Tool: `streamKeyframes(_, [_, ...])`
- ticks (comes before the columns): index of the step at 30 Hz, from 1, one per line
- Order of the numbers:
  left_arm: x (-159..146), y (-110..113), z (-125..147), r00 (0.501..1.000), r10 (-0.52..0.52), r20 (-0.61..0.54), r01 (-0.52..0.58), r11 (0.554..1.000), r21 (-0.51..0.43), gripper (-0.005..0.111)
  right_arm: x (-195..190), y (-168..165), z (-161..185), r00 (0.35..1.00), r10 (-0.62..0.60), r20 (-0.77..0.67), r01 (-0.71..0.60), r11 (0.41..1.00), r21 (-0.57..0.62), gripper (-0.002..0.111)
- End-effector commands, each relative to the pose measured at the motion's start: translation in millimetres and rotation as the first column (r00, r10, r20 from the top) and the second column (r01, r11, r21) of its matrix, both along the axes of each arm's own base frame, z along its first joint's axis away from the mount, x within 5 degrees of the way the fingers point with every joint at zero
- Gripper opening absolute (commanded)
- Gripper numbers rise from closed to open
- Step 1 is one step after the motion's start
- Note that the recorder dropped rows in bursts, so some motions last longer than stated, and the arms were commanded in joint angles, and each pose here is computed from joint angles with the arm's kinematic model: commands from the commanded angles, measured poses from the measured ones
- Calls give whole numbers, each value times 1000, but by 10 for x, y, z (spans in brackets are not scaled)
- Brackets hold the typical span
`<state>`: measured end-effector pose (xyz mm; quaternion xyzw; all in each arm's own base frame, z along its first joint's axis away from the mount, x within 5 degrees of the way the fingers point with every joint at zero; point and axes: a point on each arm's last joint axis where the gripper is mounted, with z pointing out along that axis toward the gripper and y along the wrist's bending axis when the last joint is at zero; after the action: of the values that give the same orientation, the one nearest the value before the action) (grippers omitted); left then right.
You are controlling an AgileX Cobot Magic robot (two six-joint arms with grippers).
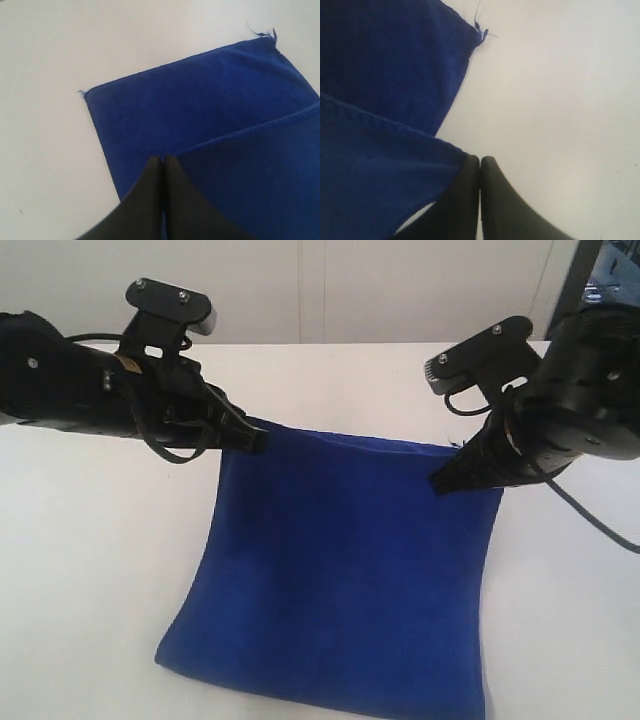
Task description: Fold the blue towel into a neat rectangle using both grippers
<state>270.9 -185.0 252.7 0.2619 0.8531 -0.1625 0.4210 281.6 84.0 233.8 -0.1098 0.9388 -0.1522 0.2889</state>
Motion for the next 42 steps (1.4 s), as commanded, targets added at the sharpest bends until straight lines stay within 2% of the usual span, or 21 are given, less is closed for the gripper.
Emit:
streamKeyframes(1, [66,-29,-42,1000,17,25,-17,1000,-4,0,85,-4,-107,1000,11,0,-11,1000,12,0])
streamKeyframes(11, [214,-143,308,993,-46,111,46,999,-1,0,179,26,77,998,23,59,-24,1000,14,0])
streamKeyframes(17, [359,-168,-5,999,-34,23,33,999,41,0,293,10,-112,999,27,34,-27,1000,7,0])
streamKeyframes(21, [426,-188,-139,1000,-20,15,19,998,54,0,365,-38,-226,1000,18,23,-18,1000,-18,0])
streamKeyframes(24, [462,-205,-129,999,-15,29,13,999,48,0,393,-57,-173,999,11,42,-9,999,-49,0])
streamKeyframes(28, [535,-245,37,996,-18,90,16,999,29,0,457,-71,18,996,-10,88,17,997,-72,0])
streamKeyframes(32, [592,-259,85,989,-11,147,8,1000,27,0,520,-55,88,992,22,126,-10,996,-93,0])
streamKeyframes(39, [722,-317,-291,995,0,101,-7,998,69,0,701,-133,-284,997,-5,72,10,997,-74,0])
streamKeyframes(42, [746,-325,-350,995,7,100,-14,997,72,0,754,-163,-398,998,-4,58,7,998,-61,0])
